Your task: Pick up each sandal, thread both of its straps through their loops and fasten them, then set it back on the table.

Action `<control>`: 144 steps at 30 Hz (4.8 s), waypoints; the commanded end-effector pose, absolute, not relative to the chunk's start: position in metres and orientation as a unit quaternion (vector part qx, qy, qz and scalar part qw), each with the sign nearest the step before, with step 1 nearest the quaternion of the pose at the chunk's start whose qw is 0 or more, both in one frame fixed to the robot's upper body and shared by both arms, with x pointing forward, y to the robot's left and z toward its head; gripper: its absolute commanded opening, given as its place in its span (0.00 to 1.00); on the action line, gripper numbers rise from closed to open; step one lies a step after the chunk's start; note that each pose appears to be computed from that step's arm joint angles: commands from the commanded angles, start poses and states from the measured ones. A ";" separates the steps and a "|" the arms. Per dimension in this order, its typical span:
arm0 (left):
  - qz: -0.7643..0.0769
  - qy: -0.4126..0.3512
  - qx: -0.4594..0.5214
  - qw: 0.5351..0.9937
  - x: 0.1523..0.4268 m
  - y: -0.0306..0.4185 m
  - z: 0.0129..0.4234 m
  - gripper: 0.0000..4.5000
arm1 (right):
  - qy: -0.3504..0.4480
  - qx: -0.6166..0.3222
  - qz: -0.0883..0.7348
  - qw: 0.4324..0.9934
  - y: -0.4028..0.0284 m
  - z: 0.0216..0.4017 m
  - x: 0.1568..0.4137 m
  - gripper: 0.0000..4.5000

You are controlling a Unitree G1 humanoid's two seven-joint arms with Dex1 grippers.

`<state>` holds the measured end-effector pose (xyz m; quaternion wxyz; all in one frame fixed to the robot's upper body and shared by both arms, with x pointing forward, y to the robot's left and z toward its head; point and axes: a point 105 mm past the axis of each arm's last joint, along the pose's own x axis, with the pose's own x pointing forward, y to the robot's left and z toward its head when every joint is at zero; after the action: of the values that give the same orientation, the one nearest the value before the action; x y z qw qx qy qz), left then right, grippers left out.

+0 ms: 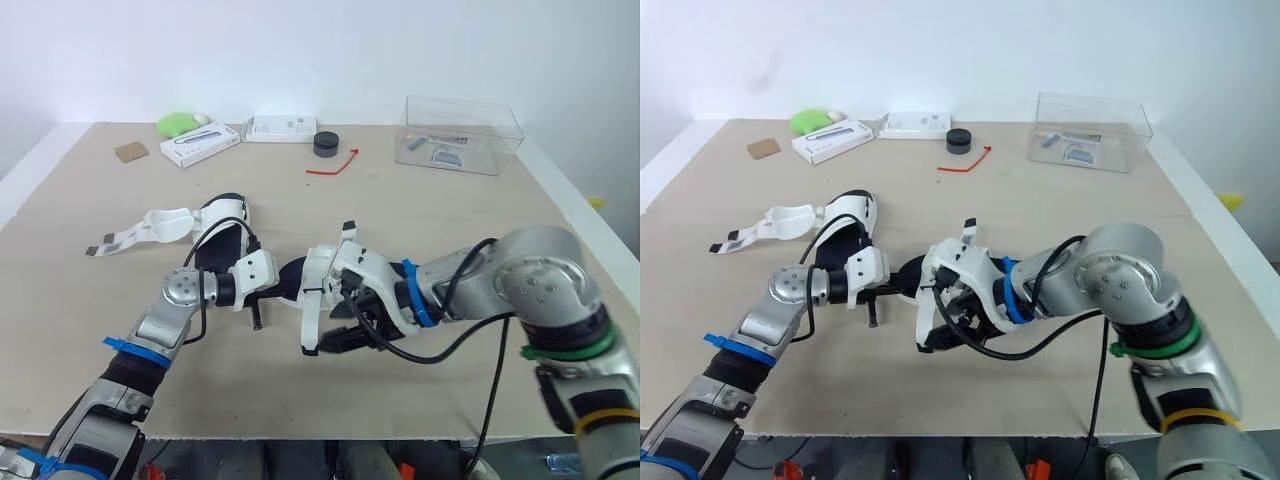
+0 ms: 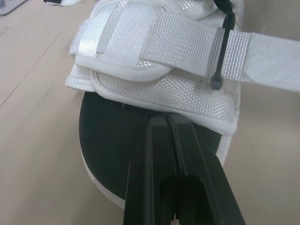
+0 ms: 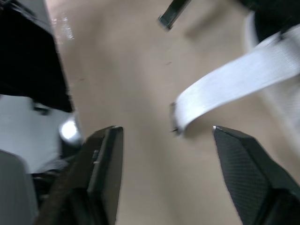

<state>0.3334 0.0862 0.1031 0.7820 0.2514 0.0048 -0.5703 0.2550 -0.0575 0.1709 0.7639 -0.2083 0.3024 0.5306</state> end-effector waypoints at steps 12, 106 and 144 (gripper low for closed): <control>-0.576 0.072 0.266 0.770 0.330 0.092 0.068 0.00 | -0.256 -0.618 0.541 0.510 -0.063 0.171 0.270 0.98; -0.570 0.077 0.264 0.774 0.328 0.091 0.062 0.00 | 0.134 -0.066 0.465 0.873 -0.058 0.190 0.361 0.01; -0.571 0.077 0.262 0.775 0.330 0.089 0.063 0.00 | 0.131 -0.095 0.479 0.863 -0.030 0.206 0.375 0.98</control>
<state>0.3366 0.0844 0.0996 0.7847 0.2576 0.0040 -0.5638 0.3690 -0.0318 0.1926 0.8602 -0.1113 0.1215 0.4826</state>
